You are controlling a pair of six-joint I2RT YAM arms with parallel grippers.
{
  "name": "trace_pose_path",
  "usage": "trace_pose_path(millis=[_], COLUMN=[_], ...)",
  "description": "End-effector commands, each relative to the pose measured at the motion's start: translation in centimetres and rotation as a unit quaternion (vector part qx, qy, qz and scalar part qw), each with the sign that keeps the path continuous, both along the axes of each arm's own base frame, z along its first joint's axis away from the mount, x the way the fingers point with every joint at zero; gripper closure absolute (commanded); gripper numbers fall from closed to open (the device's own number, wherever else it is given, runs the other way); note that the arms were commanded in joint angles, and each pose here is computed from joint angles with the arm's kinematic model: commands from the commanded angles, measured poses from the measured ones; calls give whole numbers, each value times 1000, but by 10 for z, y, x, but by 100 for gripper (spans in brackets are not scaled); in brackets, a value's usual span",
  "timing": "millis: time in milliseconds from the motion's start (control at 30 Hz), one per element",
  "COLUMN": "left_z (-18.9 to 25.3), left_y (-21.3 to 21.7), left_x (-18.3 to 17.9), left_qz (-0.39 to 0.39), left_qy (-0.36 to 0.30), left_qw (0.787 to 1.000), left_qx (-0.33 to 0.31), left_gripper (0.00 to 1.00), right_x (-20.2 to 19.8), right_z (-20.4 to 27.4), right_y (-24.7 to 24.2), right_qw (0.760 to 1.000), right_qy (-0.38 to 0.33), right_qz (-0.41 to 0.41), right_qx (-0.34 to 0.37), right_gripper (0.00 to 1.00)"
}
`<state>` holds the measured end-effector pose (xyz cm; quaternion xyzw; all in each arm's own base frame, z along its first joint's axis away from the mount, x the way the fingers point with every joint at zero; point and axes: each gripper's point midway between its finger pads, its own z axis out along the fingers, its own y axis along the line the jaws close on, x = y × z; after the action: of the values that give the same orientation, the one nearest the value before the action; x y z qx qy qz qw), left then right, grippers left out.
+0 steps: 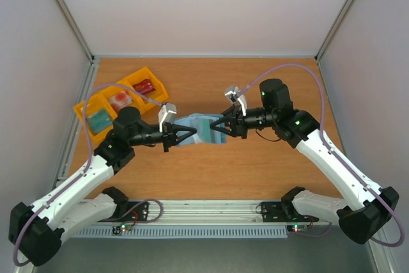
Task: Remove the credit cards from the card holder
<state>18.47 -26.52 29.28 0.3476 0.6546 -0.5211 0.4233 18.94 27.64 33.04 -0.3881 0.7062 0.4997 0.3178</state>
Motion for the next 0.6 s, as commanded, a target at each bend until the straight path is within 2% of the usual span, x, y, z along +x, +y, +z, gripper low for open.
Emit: trace_pose_path(millis=[0, 133, 200, 233, 300, 333, 367, 433, 500, 533, 567], left_z=[17, 20, 16, 12, 2, -3, -8, -14, -17, -16, -14], left_y=[-2, 0, 2, 4, 12, 17, 21, 28, 29, 27, 24], left_x=[-3, -2, 2, 9, 25, 34, 41, 50, 49, 46, 41], left_qz=[-15, -10, 4, 25, 82, 110, 132, 164, 163, 153, 137], left_qy=[-29, -27, -20, -15, -8, -7, -18, -34, -48, -51, -52], left_qw=[999, 999, 999, 999, 997, 994, 991, 985, 984, 985, 988], left_qx=[-26, -30, -26, -19, 0, 13, 27, 49, 61, 59, 54], left_gripper=[100, 100, 100, 90, 51, 42, 39, 37, 38, 39, 41], right_x=[-1, -1, 3, 11, 40, 60, 73, 98, 109, 110, 112], right_z=[-13, -19, -19, -20, -32, -43, -59, -73, -84, -88, -91], right_y=[4, 4, 0, -5, -25, -45, -71, -132, -177, -189, -194], right_qw=[1000, 999, 1000, 999, 985, 965, 934, 841, 749, 719, 699], right_qy=[22, 32, 21, 12, 2, 2, 15, 6, -6, -6, -3], right_qz=[14, 18, -7, -36, -142, -219, -287, -423, -489, -498, -500], right_qx=[1, -4, -16, -31, -94, -146, -211, -337, -446, -486, -511], right_gripper=[72, 95, 99, 99, 99, 99, 99, 99, 99, 99, 99])
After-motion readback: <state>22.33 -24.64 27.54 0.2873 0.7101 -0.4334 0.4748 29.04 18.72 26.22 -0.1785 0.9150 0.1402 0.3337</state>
